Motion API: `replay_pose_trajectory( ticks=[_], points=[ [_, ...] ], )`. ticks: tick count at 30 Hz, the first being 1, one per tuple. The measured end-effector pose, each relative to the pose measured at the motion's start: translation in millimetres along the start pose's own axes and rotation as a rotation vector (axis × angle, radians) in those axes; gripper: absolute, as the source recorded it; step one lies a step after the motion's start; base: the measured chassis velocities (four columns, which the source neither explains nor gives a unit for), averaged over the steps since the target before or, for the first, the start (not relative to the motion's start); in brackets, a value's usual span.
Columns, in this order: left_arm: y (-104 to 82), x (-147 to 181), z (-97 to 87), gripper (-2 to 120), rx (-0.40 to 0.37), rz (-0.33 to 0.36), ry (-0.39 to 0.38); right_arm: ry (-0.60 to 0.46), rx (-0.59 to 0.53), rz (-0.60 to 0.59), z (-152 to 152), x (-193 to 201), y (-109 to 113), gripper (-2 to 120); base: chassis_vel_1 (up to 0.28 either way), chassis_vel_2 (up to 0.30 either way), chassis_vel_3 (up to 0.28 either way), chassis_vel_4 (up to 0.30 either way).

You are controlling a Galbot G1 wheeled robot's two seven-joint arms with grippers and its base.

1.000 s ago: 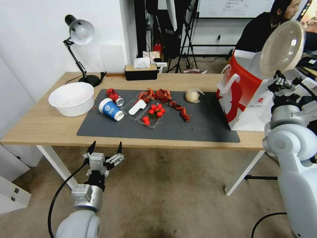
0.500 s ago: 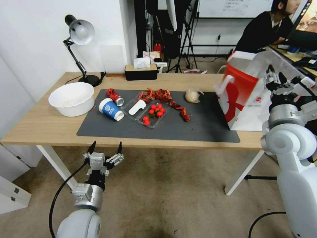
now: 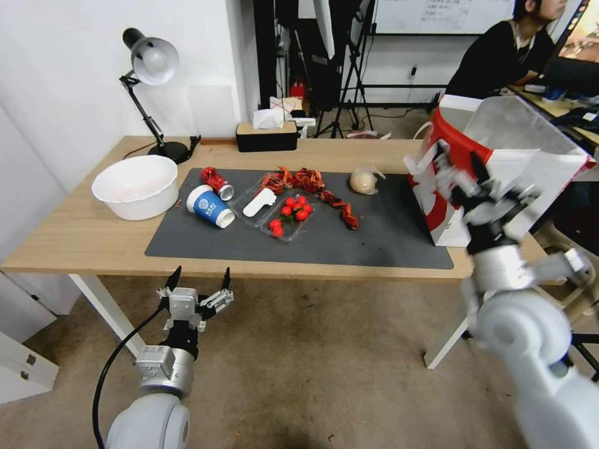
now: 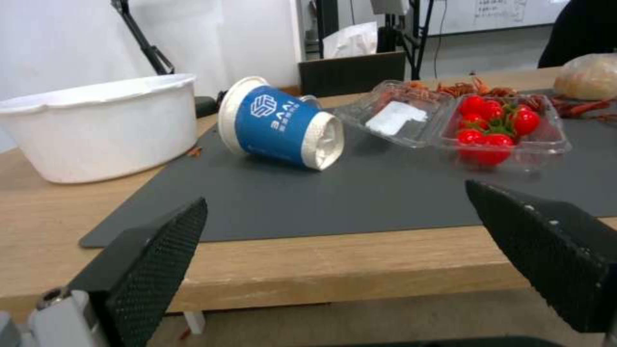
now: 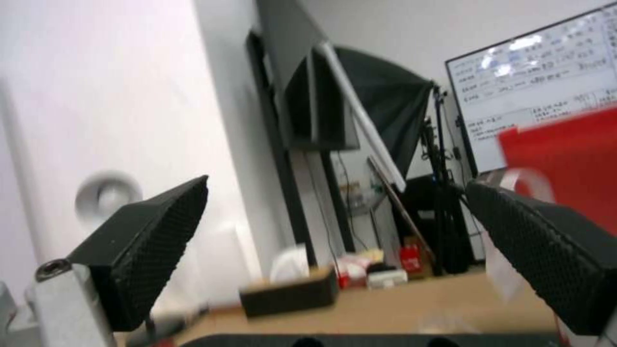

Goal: Pick up the trash from the table and place it into the takeout bag.

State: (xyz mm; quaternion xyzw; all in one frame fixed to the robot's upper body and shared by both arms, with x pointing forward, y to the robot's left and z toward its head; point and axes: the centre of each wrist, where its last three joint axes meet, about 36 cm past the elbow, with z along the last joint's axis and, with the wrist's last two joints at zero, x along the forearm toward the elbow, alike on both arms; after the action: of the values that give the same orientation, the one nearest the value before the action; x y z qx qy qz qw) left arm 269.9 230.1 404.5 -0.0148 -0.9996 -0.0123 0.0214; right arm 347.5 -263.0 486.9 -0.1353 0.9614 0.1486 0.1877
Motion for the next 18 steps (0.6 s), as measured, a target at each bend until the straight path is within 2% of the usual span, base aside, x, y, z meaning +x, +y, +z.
replay_pose_trajectory(
  ticks=[2,6,8,9,12,18],
  points=[
    [0.4,-0.1,1.1,100,0.000,0.000,0.001,0.053,0.052,-0.005,21.2,26.1,14.4,100,0.000,0.000,0.000,0.000],
    [0.5,-0.3,2.2,100,0.000,0.001,0.000,0.113,0.093,0.011,41.0,54.3,28.8,100,0.000,0.000,0.000,0.000],
    [0.4,-0.7,3.5,100,0.001,0.000,-0.002,0.158,0.149,0.060,62.3,83.2,40.2,100,0.000,0.000,0.000,0.000],
    [0.4,-0.7,3.5,100,0.001,0.000,-0.002,0.158,0.149,0.060,62.3,83.2,40.2,100,0.000,0.000,0.000,0.000],
    [0.9,-0.6,4.4,100,0.001,-0.001,-0.004,0.196,0.194,0.155,80.8,108.8,43.2,100,0.000,0.000,0.000,0.000],
    [2.3,-0.8,5.4,100,0.000,-0.006,-0.005,0.226,0.229,0.233,95.7,131.6,36.3,100,0.000,0.000,0.000,0.000]
  ],
)
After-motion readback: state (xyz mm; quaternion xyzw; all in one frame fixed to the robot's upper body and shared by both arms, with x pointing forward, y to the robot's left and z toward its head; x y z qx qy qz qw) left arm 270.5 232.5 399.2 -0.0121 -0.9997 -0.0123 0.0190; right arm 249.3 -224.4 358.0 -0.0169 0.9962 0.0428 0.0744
